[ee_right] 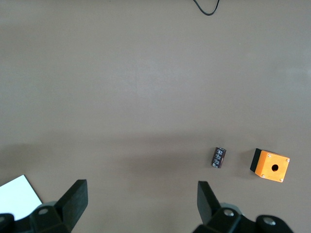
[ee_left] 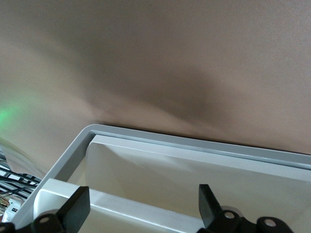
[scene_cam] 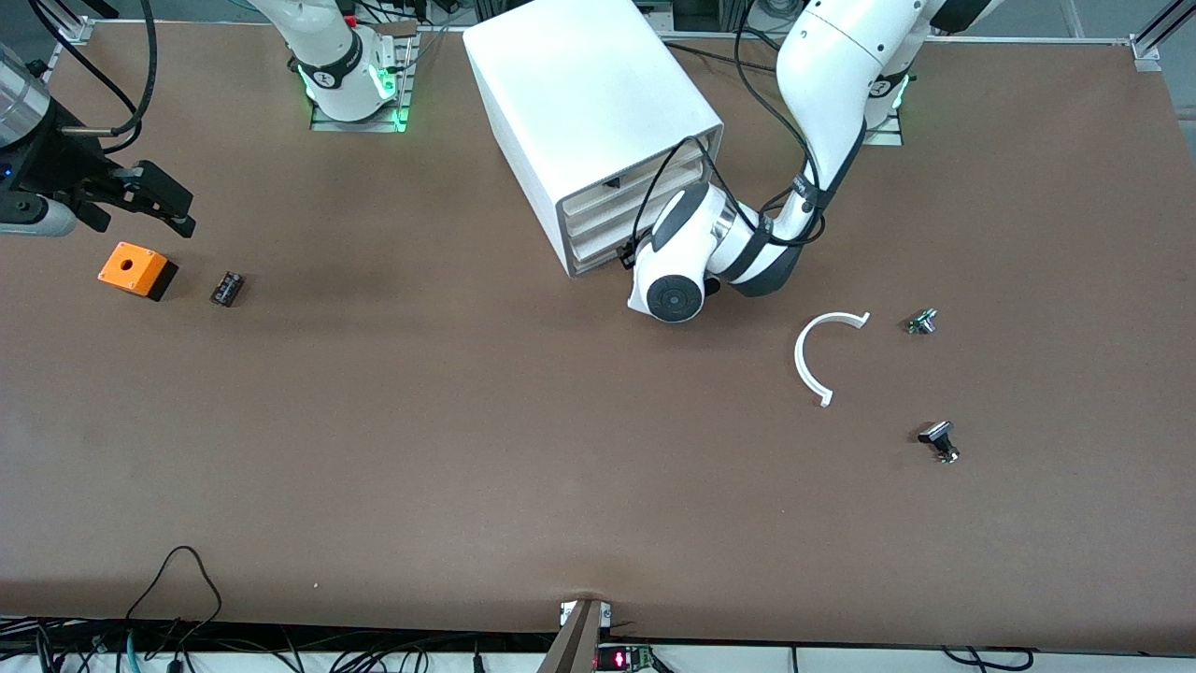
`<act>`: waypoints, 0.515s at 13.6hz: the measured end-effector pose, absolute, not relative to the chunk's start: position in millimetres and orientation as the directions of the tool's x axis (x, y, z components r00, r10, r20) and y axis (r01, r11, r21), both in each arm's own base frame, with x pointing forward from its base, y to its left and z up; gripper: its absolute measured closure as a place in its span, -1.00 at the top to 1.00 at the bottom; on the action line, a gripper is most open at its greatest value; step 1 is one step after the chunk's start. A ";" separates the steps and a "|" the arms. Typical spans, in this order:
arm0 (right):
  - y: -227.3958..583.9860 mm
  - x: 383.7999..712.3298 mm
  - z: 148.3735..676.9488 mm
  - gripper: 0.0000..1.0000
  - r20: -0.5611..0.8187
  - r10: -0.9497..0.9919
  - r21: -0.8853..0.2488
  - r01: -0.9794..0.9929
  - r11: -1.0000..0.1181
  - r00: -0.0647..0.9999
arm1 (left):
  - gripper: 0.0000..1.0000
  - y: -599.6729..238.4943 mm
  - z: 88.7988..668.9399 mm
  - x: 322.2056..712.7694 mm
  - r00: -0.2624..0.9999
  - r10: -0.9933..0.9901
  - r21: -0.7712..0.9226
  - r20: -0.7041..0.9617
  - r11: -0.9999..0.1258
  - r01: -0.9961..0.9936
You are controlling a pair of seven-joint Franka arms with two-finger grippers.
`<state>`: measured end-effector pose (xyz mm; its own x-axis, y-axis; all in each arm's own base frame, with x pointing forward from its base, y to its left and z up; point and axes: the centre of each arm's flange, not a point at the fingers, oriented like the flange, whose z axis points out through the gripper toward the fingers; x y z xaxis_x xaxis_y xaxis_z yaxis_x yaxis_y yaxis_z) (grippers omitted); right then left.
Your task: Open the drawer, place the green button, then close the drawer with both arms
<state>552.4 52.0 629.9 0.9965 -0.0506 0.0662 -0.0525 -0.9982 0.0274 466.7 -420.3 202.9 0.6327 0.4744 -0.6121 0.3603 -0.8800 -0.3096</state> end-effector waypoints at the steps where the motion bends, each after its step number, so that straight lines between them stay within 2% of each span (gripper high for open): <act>1: 52.0 552.4 629.9 1.00 0.066 -0.051 0.027 -0.053 -0.998 0.997 | 0.96 -420.0 203.0 467.0 0.633 0.474 -0.309 -0.612 -0.880 0.361; 4: 51.7 552.6 630.3 1.00 0.067 -0.052 0.027 -0.053 -0.998 0.996 | 0.96 -414.5 215.2 479.7 0.651 0.471 -0.301 -0.595 -0.882 0.364; 7: 51.6 552.6 630.8 1.00 0.068 -0.052 0.027 -0.054 -0.998 0.996 | 0.96 -389.9 250.3 516.1 0.717 0.435 -0.293 -0.544 -0.900 0.324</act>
